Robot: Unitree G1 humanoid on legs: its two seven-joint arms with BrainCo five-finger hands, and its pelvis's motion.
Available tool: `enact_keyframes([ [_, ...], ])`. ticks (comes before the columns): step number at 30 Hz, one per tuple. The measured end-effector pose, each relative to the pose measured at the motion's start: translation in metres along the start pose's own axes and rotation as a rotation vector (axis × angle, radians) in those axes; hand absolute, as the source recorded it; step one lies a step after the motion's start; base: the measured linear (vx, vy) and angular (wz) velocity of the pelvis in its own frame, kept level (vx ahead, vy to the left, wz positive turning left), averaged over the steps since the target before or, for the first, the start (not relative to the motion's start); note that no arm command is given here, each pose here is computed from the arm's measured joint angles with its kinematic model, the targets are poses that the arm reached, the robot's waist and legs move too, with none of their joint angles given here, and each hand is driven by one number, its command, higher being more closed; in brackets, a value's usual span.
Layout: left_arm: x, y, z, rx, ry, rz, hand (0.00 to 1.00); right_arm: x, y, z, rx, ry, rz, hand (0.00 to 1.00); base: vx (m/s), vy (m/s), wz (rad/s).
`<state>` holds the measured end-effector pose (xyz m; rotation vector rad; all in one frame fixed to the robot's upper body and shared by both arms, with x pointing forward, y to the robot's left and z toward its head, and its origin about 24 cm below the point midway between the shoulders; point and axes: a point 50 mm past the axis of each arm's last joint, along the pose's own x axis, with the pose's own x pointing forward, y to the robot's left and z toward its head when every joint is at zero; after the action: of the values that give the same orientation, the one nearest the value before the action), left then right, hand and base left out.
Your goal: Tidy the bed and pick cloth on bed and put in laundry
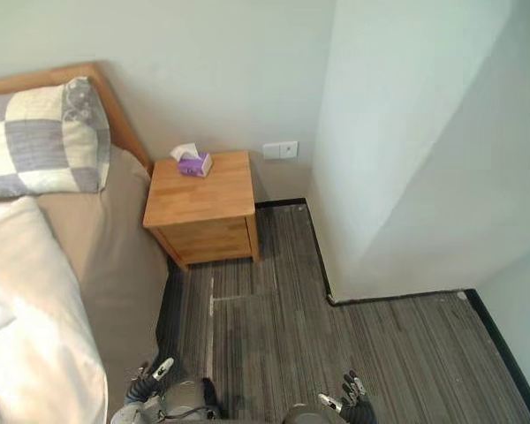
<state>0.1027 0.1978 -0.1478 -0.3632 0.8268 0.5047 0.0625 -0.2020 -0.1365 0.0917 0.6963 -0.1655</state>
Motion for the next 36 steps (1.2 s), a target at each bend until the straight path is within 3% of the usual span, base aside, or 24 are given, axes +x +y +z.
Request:
enact_keyframes([
  [3,0.003,0.013,0.01,-0.06,-0.024,0.046,0.0,0.002,0.027,-0.004,0.042,0.004,0.041,0.0,0.74,0.184,1.1],
  [6,0.001,0.017,0.003,-0.088,0.017,0.065,0.0,0.004,0.028,-0.004,0.018,0.012,0.035,0.0,0.54,0.181,1.09],
  [8,0.002,0.02,0.001,-0.03,0.064,0.053,0.0,0.009,0.029,-0.003,-0.031,0.024,0.03,0.0,0.57,0.04,1.14],
  [11,0.001,0.013,-0.009,0.046,0.123,0.01,0.0,0.015,0.012,0.008,-0.052,-0.007,-0.031,0.0,0.43,-0.045,1.4],
  [17,-0.001,0.014,-0.019,0.075,0.181,-0.014,0.0,0.018,-0.017,0.018,-0.095,-0.013,-0.048,0.0,0.35,-0.158,2.01],
  [20,0.002,0.027,-0.006,0.128,0.147,0.004,0.0,0.031,-0.009,0.03,0.042,-0.007,0.022,0.0,0.23,-0.44,2.07],
  [23,0.004,0.007,-0.006,0.152,0.122,-0.044,0.0,0.039,-0.01,0.042,0.119,-0.032,0.009,0.0,0.14,-0.321,1.46],
  [30,0.003,-0.002,-0.007,0.163,0.074,-0.04,0.0,0.051,0.056,0.038,0.138,0.046,0.182,0.0,0.07,-0.106,0.5],
  [36,0.003,0.005,0.003,0.149,0.007,-0.021,0.0,0.049,0.068,0.031,0.151,0.104,0.188,0.0,-0.05,0.016,0.51],
])
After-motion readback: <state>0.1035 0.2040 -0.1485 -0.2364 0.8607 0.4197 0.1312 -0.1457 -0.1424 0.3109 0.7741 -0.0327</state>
